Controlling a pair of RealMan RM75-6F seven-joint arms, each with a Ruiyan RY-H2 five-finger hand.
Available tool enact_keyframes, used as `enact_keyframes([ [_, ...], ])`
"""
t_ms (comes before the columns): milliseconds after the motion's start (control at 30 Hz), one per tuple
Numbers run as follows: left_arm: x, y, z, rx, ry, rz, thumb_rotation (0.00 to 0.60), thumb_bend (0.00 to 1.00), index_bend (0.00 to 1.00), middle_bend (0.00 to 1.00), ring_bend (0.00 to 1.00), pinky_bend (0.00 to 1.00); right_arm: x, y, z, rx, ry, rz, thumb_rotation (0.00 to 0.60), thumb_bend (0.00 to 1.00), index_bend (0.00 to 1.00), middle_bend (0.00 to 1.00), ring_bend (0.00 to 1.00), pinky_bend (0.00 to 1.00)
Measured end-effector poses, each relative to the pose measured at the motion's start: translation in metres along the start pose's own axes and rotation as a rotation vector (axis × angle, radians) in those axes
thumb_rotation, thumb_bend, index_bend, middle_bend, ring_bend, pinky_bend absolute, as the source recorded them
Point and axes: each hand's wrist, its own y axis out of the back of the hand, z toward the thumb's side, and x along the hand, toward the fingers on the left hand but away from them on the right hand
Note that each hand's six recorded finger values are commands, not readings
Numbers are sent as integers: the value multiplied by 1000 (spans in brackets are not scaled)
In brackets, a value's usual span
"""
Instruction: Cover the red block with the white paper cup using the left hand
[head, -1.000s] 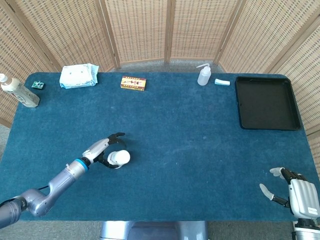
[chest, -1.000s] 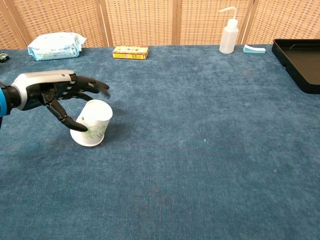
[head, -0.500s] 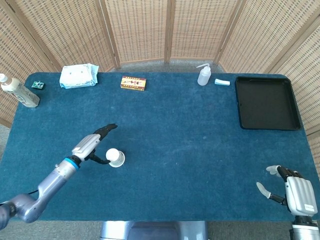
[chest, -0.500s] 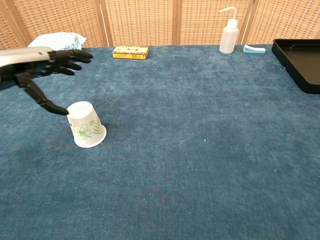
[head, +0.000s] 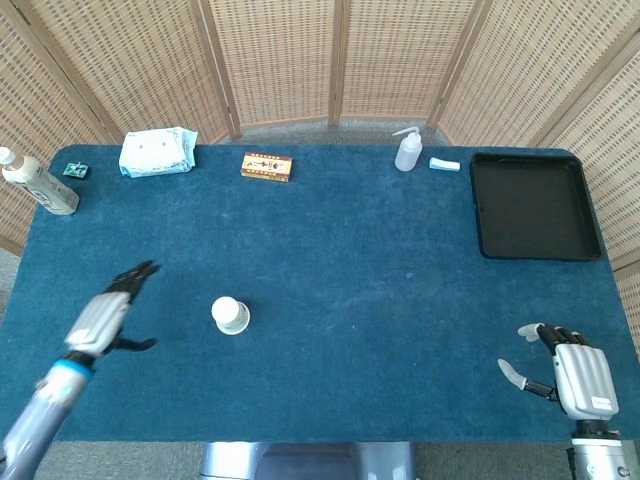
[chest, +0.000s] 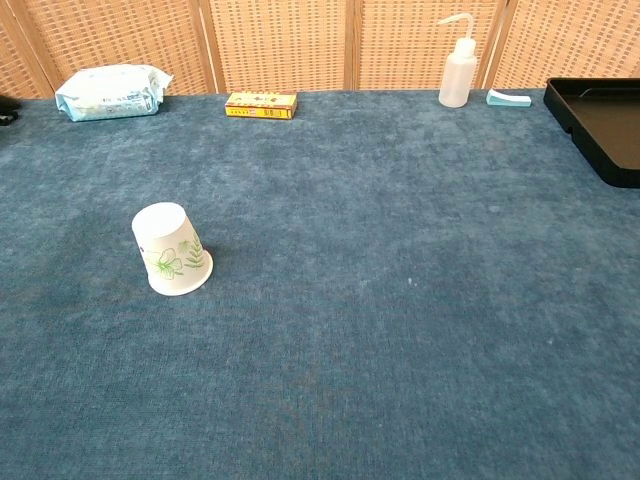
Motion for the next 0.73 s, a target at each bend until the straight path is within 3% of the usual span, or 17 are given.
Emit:
enact_keyframes([
  [267, -64, 14, -23, 40, 67, 132, 600, 147, 17, 21, 0, 50, 0, -1, 11, 1, 40, -8, 144, 276, 370, 419, 384, 360],
  [433, -98, 16, -29, 42, 91, 176, 600, 149, 17, 25, 0, 50, 1, -1, 14, -5, 51, -13, 144, 276, 370, 419, 384, 360],
  [733, -98, 19, -23, 57, 61, 214, 600, 147, 18, 26, 0, 50, 1, 0, 15, -10, 55, -16, 146, 276, 370, 419, 384, 360],
])
